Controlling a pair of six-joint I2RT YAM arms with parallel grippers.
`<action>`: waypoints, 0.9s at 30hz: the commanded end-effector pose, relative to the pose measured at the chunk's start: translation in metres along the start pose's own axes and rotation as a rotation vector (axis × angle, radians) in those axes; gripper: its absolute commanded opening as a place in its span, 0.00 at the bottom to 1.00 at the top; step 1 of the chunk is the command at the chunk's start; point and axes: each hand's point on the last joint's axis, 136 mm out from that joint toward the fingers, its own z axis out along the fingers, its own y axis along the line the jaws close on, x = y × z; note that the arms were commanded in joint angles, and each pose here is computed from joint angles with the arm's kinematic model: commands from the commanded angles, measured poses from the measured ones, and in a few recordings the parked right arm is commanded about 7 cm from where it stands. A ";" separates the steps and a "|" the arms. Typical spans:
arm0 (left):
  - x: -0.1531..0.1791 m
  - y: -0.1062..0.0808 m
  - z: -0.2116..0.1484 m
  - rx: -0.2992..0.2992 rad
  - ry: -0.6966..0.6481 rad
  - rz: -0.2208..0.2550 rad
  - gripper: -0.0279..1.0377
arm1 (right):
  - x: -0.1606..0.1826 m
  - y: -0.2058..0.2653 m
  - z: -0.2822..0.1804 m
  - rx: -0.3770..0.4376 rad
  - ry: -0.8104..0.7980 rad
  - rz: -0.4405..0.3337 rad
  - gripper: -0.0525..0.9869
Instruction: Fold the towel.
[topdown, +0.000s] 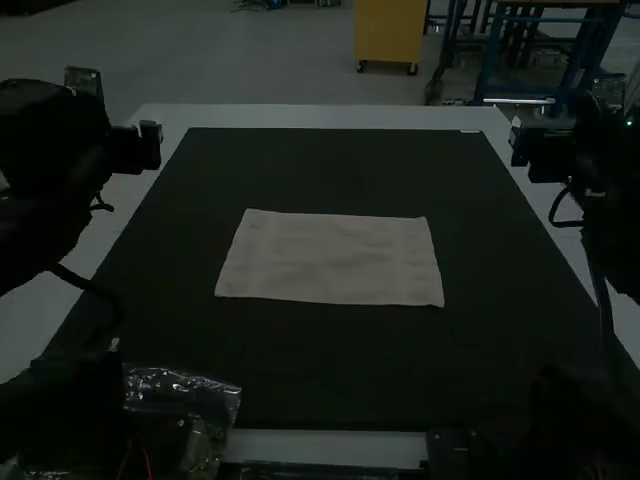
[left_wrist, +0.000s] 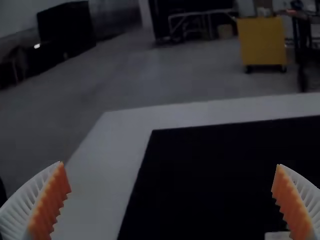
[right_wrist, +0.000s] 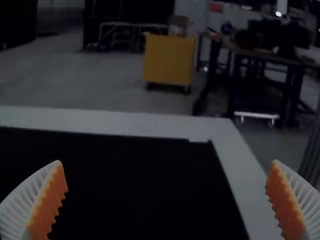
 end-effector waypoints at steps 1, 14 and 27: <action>0.035 -0.005 0.029 0.013 0.132 -0.033 0.92 | 0.024 0.002 0.028 -0.031 0.128 0.137 0.92; 0.151 -0.062 0.051 0.257 0.427 -0.018 0.93 | 0.219 0.024 0.061 -0.094 0.747 0.277 0.93; 0.190 -0.102 0.054 0.456 0.457 -0.146 0.92 | 0.206 0.055 0.070 -0.227 0.657 0.191 0.93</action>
